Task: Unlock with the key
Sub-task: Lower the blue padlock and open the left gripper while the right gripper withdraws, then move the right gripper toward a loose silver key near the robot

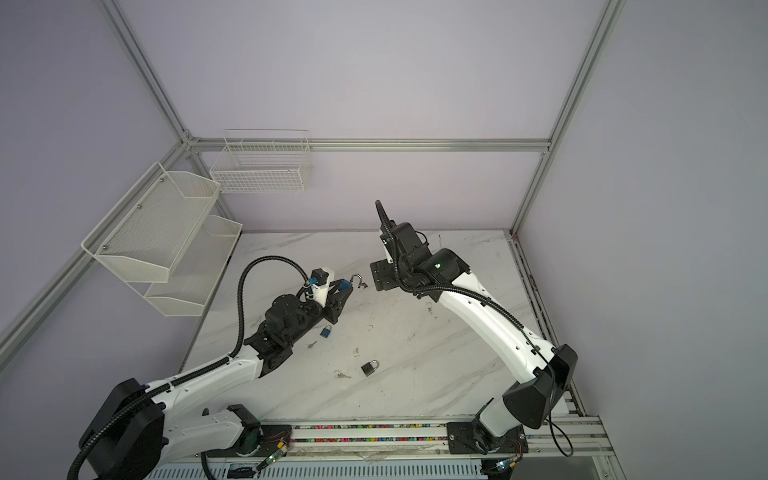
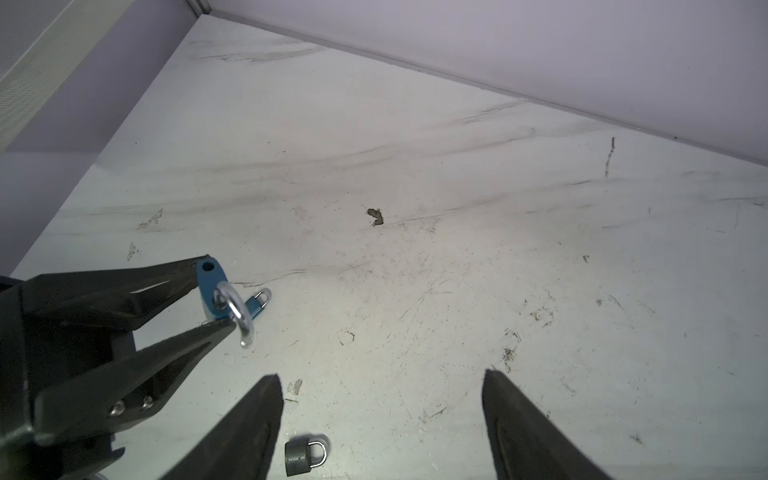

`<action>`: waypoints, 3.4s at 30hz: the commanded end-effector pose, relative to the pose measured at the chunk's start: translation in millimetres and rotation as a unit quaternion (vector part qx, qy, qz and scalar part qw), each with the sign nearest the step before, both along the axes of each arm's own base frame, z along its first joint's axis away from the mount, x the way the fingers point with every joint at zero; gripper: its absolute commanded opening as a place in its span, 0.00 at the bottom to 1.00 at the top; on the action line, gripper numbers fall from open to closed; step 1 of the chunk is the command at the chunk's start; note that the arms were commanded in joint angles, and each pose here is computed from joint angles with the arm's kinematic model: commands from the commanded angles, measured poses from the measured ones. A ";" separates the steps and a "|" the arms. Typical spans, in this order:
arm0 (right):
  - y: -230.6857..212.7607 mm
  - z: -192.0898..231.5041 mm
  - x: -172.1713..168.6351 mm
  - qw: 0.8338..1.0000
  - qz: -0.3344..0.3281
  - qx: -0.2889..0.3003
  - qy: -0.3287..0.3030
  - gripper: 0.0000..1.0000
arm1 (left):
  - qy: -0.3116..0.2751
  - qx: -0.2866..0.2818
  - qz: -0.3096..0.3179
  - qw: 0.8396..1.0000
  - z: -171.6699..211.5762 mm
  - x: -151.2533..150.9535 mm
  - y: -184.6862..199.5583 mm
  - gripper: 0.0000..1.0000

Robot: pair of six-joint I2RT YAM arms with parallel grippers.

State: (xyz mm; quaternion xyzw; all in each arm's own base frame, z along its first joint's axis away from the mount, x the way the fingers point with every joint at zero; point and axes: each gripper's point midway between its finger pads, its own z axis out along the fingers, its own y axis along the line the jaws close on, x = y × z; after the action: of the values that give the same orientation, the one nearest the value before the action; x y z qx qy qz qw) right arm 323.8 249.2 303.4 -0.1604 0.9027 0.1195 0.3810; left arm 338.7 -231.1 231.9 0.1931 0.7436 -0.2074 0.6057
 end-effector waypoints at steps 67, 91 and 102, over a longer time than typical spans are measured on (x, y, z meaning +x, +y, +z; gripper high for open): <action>10.7 -92.5 -21.7 0.983 -0.025 0.150 0.098 0.83 | 0.390 -0.022 0.290 0.874 -83.7 59.6 19.0 0.71; 128.5 -202.4 -152.3 0.982 -0.050 0.026 0.179 0.81 | 0.299 -0.088 0.262 0.913 -1.4 -67.8 132.8 1.00; 147.8 -230.4 -155.3 0.982 -0.077 0.017 0.171 0.82 | 0.287 -0.098 0.297 0.906 -5.3 -85.7 156.3 1.00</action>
State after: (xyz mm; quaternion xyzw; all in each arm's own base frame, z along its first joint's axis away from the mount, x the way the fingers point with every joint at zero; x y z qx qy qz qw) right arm 159.3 392.2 68.6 -0.0912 0.9644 0.1273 0.2131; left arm 257.5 -84.1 235.6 -0.1562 0.8833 -0.1519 0.4151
